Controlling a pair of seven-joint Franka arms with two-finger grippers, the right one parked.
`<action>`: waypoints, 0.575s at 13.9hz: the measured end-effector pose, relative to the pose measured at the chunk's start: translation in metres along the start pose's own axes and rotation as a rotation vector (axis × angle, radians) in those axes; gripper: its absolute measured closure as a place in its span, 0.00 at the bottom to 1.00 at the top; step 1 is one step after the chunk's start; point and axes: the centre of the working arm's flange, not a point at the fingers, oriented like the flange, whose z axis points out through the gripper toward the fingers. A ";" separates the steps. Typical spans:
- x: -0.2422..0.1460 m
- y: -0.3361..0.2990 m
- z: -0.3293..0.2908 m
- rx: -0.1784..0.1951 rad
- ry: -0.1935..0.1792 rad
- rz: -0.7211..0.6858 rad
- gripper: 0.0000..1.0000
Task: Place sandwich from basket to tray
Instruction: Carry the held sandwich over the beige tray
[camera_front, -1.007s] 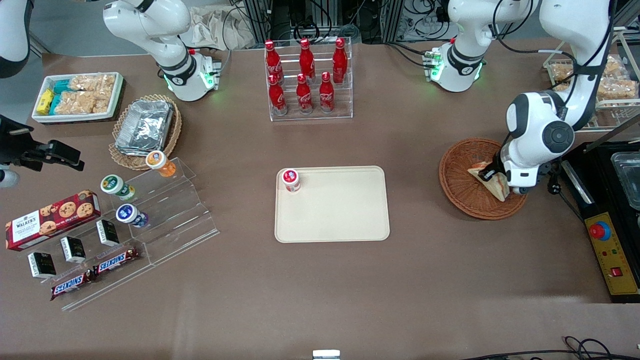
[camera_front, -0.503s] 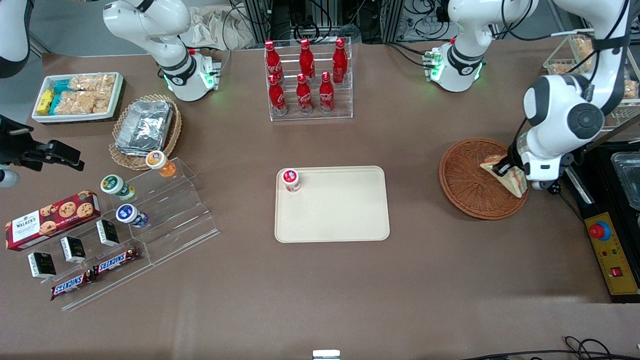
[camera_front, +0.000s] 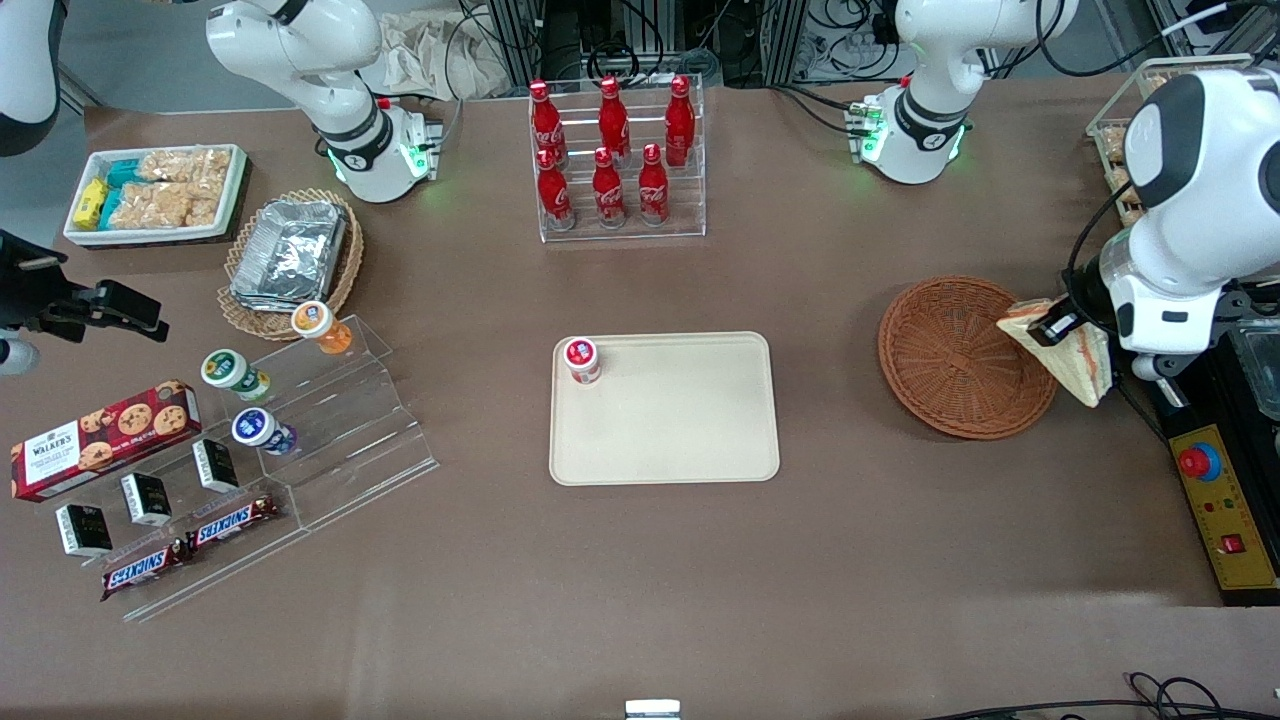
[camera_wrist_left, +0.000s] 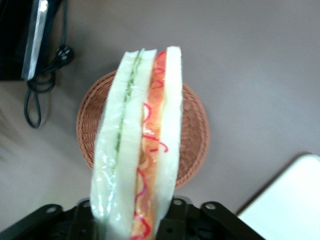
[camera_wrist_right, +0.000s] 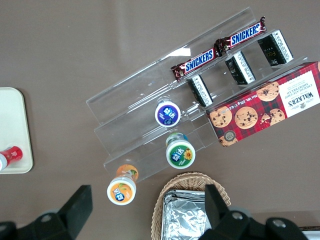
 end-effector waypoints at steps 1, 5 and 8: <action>-0.008 0.015 -0.010 -0.011 0.013 0.057 0.61; -0.061 0.103 -0.017 -0.024 0.028 0.249 0.60; -0.097 0.159 0.008 -0.011 -0.005 0.364 0.60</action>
